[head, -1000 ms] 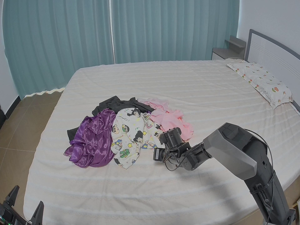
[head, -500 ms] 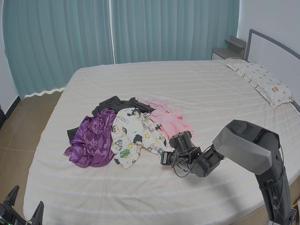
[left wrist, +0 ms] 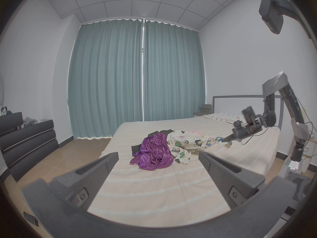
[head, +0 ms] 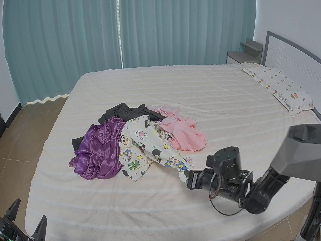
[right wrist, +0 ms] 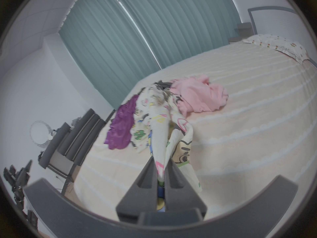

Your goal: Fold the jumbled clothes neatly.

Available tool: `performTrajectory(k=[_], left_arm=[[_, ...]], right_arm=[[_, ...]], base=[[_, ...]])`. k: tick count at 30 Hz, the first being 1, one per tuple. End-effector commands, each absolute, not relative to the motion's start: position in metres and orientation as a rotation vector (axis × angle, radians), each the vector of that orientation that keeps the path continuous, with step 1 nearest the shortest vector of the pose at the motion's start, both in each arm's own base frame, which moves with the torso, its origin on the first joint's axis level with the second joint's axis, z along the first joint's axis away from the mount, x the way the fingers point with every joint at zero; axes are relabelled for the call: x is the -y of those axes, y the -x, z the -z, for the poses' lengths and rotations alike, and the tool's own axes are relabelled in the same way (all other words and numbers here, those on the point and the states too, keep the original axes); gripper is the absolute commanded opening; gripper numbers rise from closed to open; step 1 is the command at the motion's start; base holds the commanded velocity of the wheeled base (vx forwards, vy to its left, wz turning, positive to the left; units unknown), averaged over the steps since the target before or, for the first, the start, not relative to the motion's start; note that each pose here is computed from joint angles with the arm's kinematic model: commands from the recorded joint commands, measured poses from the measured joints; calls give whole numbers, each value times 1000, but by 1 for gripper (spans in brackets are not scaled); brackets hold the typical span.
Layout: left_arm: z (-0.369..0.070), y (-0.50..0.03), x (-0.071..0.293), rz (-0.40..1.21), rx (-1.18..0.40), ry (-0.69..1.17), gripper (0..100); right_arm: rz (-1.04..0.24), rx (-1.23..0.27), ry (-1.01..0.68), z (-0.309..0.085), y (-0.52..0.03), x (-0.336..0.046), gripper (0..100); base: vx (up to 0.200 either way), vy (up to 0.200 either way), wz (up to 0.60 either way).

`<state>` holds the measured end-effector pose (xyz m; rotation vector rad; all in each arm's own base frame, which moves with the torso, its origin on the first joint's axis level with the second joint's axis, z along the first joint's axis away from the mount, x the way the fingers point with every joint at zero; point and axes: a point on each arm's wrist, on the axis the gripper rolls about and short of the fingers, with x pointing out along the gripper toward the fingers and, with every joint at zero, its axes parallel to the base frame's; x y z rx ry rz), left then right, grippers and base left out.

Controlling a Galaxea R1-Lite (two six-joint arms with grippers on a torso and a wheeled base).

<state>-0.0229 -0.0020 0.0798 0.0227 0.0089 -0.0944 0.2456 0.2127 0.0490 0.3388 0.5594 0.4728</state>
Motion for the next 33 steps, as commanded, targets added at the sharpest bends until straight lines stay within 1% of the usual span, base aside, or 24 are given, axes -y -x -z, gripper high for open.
performTrajectory(k=[1,3,6,7,9,10,11,12,13,14,15,16,17,18,19,20,21,23,24,25,26,30,32,33], left_arm=[[-75,23,2,97,-7,-23,100],[-75,23,2,97,-3,-37,100],[-76,23,2,101,5,-63,100],[-82,24,2,108,36,-78,100],[-148,32,2,120,186,13,100],[-181,29,1,133,203,83,100],[-184,28,1,139,202,92,100],[-201,16,2,162,162,79,100],[-201,16,2,162,162,79,100],[-197,-9,6,286,37,-92,100],[-192,-26,9,379,-44,-152,100],[-190,-40,11,454,-103,-176,100],[-185,-63,17,568,-204,-173,100],[-180,-83,25,637,-284,-166,100],[-177,-90,28,663,-310,-166,100],[-169,-111,41,740,-378,-172,100],[-162,-123,50,778,-417,-176,100],[-143,-151,67,836,-487,-188,100],[-141,-152,69,841,-490,-188,100],[-121,-170,83,880,-546,-197,100],[-113,-176,90,898,-558,-201,100],[-75,-203,118,945,-559,-217,100],[-65,-210,122,939,-551,-220,100],[-49,-219,127,922,-559,-230,100]], right_arm=[[-636,-407,-403,-112,-178,-193,0],[-690,-358,-424,-129,-159,-185,0],[-719,-307,-446,-144,-149,-177,0],[-726,-284,-455,-150,-147,-174,0],[-739,-251,-464,-159,-144,-171,0],[-748,-237,-462,-162,-143,-171,0],[-748,-235,-461,-162,-143,-171,0],[-757,-214,-451,-166,-144,-172,0],[-757,-214,-451,-166,-144,-172,0],[-772,-172,-452,-176,-146,-176,0],[-775,-146,-460,-182,-149,-179,0],[-779,-130,-469,-187,-151,-181,0],[-788,-109,-481,-194,-154,-186,0],[-789,-102,-481,-195,-156,-190,0],[-789,-104,-480,-195,-158,-191,0],[-788,-97,-480,-196,-162,-196,0],[-788,-85,-483,-198,-166,-199,0],[-791,-55,-497,-208,-171,-205,0],[-793,-53,-498,-208,-172,-206,0],[-800,-28,-511,-216,-177,-211,0],[-803,-23,-514,-218,-179,-215,0],[-806,-5,-524,-227,-187,-225,0],[-806,2,-527,-229,-190,-227,0],[-802,16,-535,-232,-193,-230,0]], base=[[0,0,0],[0,0,0],[0,0,0],[0,0,0],[0,0,0],[0,0,0],[0,0,0],[0,0,0],[0,0,0],[0,0,0],[0,0,0],[0,0,0],[0,0,0],[0,0,0],[0,0,0],[0,0,0],[0,0,0],[0,0,0],[0,0,0],[0,0,0],[0,0,0],[0,0,0],[0,0,0],[0,0,0]])
